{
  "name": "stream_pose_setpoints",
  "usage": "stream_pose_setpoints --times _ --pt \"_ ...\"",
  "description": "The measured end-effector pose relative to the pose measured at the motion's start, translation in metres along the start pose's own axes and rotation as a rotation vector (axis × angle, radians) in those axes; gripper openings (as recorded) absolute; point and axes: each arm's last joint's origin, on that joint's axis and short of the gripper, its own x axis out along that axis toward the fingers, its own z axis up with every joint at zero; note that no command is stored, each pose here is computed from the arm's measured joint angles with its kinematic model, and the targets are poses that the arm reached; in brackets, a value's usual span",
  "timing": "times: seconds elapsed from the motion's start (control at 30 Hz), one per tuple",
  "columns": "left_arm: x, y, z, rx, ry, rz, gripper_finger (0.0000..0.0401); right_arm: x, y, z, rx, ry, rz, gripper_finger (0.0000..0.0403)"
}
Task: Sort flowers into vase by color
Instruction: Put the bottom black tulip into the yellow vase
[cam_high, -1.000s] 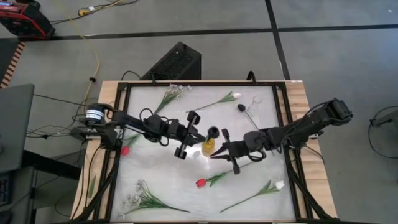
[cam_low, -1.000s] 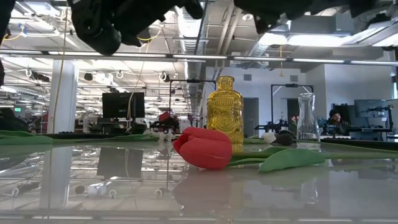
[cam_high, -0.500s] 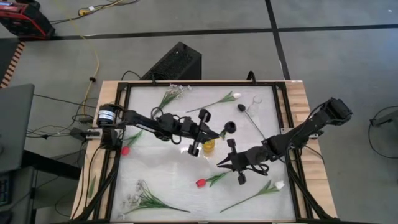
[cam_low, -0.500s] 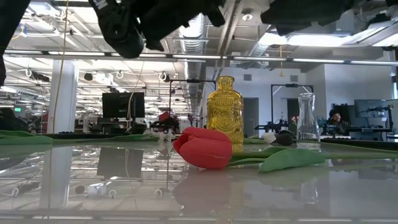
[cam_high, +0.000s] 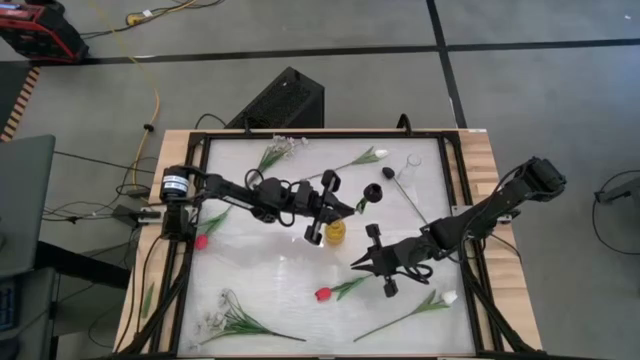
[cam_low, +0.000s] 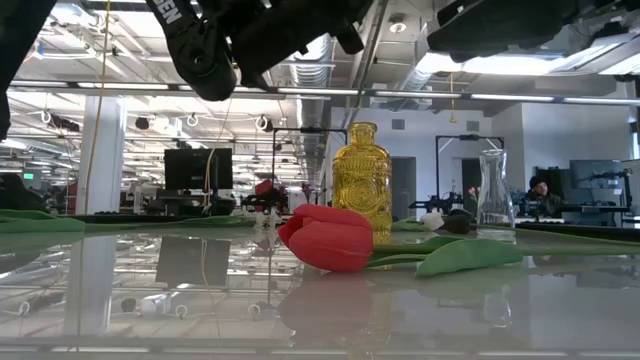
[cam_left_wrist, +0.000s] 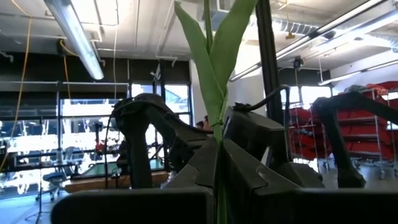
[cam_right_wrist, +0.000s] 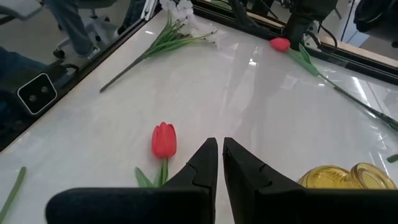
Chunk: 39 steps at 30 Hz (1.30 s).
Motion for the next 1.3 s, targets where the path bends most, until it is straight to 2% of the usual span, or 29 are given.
stream_pose_setpoints --times 0.53,0.77,0.87,0.97,1.13,1.3 --pt "0.001 -0.004 -0.008 0.079 0.066 0.003 0.0 -0.004 0.0 0.004 0.038 -0.025 0.004 0.0054" --pt "-0.007 -0.005 -0.028 0.058 0.036 0.013 0.0 -0.009 -0.002 0.007 0.041 -0.045 0.001 0.0054" --pt "-0.011 -0.002 -0.04 0.033 0.069 0.021 0.0 -0.013 -0.004 0.011 0.046 -0.064 0.0 0.0054" --pt "-0.012 -0.001 -0.04 0.034 0.068 0.022 0.0 -0.018 -0.006 0.014 0.041 -0.088 -0.003 0.0054" --pt "-0.013 -0.001 -0.04 0.038 0.074 -0.046 0.0 -0.028 -0.012 0.026 -0.059 -0.18 -0.032 0.0054" --pt "-0.025 0.009 -0.043 0.012 0.109 -0.026 0.0 -0.05 -0.02 0.042 -0.179 -0.297 -0.123 0.0054"
